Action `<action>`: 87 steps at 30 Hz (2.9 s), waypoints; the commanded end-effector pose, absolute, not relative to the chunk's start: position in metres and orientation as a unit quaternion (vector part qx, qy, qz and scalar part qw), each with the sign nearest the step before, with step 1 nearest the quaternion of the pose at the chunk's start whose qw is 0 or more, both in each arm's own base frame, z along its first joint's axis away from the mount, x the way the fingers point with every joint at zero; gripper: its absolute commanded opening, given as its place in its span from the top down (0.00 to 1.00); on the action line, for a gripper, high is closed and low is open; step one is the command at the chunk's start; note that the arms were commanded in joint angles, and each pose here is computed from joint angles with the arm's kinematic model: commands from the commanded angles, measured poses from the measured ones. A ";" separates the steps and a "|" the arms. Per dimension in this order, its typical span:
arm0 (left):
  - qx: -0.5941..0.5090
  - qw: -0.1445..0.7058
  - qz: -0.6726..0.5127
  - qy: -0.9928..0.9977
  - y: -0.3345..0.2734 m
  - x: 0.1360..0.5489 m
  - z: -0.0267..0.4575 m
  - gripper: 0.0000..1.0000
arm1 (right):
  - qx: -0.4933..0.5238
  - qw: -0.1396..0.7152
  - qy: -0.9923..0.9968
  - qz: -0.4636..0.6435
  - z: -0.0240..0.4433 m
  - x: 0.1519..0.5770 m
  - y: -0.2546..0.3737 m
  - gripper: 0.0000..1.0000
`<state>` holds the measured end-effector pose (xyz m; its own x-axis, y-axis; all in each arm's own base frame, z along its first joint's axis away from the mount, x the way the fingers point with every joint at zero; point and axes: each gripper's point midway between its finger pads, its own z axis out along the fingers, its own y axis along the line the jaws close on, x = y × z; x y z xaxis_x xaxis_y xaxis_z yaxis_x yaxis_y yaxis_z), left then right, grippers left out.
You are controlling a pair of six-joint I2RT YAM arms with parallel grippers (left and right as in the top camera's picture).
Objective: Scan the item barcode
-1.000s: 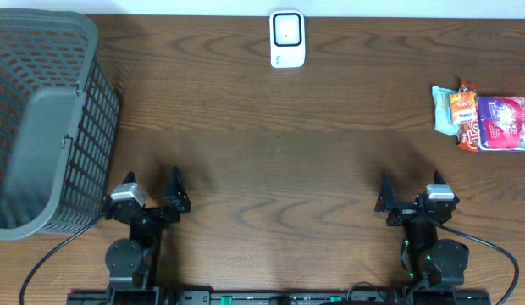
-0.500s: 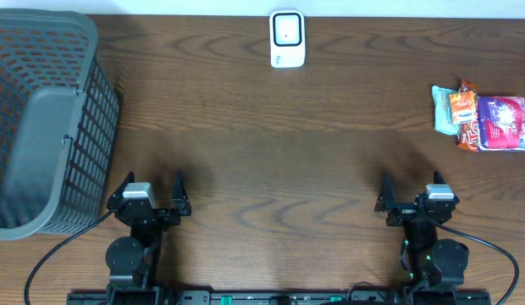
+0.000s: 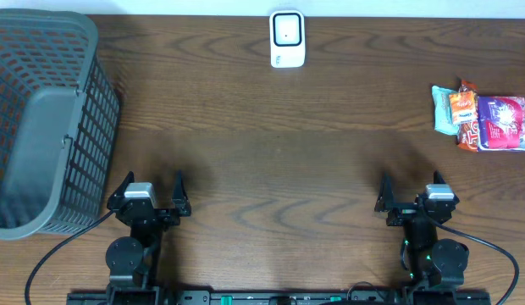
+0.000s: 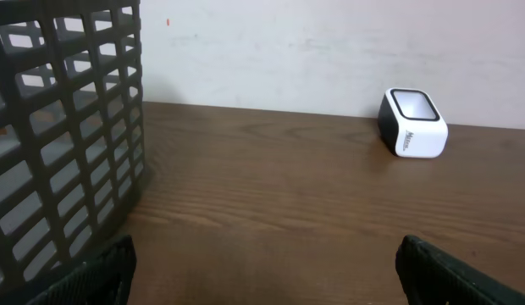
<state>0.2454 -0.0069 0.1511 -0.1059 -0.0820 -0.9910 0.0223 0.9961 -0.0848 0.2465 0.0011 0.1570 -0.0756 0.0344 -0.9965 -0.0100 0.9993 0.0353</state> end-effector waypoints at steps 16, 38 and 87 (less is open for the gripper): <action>-0.019 0.651 -0.025 0.759 -0.004 0.244 0.137 0.02 | 0.013 0.680 0.733 0.017 0.156 0.246 0.000 0.01; -0.019 0.650 -0.025 0.759 -0.004 0.244 0.137 0.02 | 0.013 0.680 0.733 0.017 0.156 0.246 0.000 0.01; -0.019 0.650 -0.025 0.759 -0.004 0.244 0.137 0.02 | 0.013 0.680 0.733 0.017 0.156 0.246 0.000 0.01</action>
<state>0.2454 -0.0062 0.1510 -0.1060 -0.0820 -0.9910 0.0181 0.9963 -0.0844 0.2465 0.0011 0.1569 -0.0760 0.0345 -0.9965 -0.0100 0.9993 0.0353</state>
